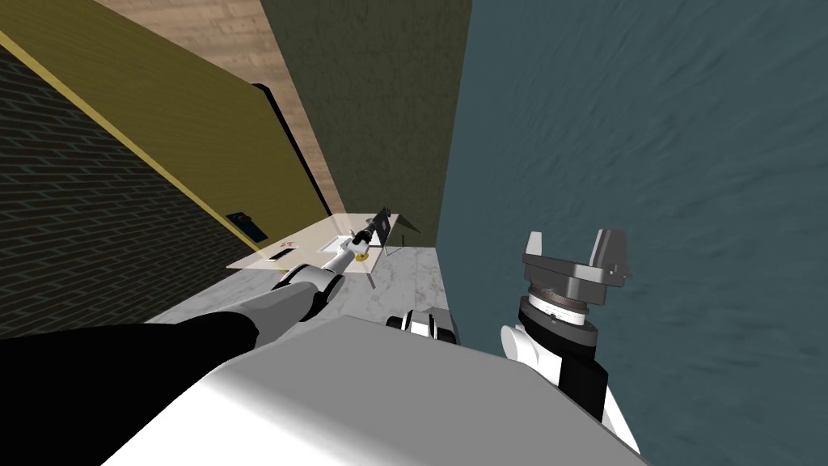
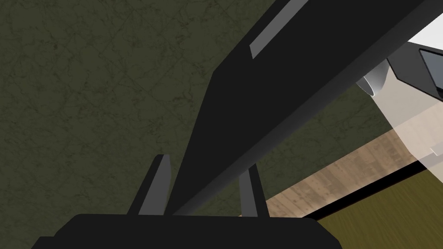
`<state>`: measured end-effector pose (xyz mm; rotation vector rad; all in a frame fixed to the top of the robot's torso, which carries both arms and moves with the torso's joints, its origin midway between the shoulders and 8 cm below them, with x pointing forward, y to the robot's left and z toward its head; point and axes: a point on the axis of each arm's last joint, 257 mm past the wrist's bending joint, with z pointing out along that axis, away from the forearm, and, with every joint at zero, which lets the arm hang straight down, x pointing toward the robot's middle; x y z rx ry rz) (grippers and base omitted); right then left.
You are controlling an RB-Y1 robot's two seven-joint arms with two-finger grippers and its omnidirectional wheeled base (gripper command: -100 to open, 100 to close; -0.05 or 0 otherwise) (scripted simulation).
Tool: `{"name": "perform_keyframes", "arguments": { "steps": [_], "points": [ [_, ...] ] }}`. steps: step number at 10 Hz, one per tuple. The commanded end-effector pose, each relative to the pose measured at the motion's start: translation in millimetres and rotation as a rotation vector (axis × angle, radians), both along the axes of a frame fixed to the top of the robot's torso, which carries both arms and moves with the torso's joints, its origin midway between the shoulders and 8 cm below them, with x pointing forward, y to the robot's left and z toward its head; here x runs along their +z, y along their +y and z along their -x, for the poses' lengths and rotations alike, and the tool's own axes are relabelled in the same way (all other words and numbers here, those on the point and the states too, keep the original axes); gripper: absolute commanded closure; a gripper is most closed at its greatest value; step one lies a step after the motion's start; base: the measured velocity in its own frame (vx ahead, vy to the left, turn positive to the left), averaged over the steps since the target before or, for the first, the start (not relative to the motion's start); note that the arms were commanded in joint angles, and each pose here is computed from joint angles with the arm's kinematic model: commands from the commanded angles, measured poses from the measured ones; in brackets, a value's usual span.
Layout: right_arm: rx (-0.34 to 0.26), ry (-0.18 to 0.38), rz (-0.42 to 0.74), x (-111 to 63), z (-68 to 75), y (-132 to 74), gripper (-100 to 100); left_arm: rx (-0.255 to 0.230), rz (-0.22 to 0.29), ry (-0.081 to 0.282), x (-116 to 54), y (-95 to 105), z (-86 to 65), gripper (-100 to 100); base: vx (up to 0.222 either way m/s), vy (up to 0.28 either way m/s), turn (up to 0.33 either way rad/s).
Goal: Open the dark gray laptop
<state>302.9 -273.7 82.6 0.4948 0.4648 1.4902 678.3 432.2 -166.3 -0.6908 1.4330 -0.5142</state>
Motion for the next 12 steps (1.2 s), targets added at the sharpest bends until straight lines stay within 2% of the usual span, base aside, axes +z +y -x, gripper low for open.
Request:
{"name": "perform_keyframes", "arguments": {
  "steps": [1,4,5,7,8,9,12],
  "points": [
    [0.000,0.000,0.000,0.0,0.0,0,0,-0.015,0.000,0.005,-14.5,-6.6,14.0,100,0.017,0.005,-0.001],
    [0.000,0.000,0.000,0.0,0.0,0,0,-0.020,-0.002,0.001,-15.4,-8.1,17.4,100,-0.007,0.005,-0.007],
    [0.000,0.000,0.000,0.0,0.0,0,0,-0.026,0.001,0.025,-26.2,-13.2,24.4,100,0.120,0.027,0.126],
    [0.000,0.000,0.000,0.0,0.0,0,0,-0.051,-0.007,-0.001,-22.5,-22.0,36.9,100,0.106,-0.002,0.060],
    [0.000,0.000,0.000,0.0,0.0,0,0,-0.050,-0.007,0.007,-28.5,-20.5,41.7,100,0.022,0.005,-0.014],
    [0.000,0.000,0.000,0.0,0.0,0,0,-0.058,-0.004,0.013,-28.0,-29.1,45.5,100,0.116,0.024,0.102],
    [0.000,0.000,0.000,0.0,0.0,0,0,-0.072,-0.008,0.007,-32.2,-33.0,60.4,100,0.067,-0.005,0.027]
  ]
}}
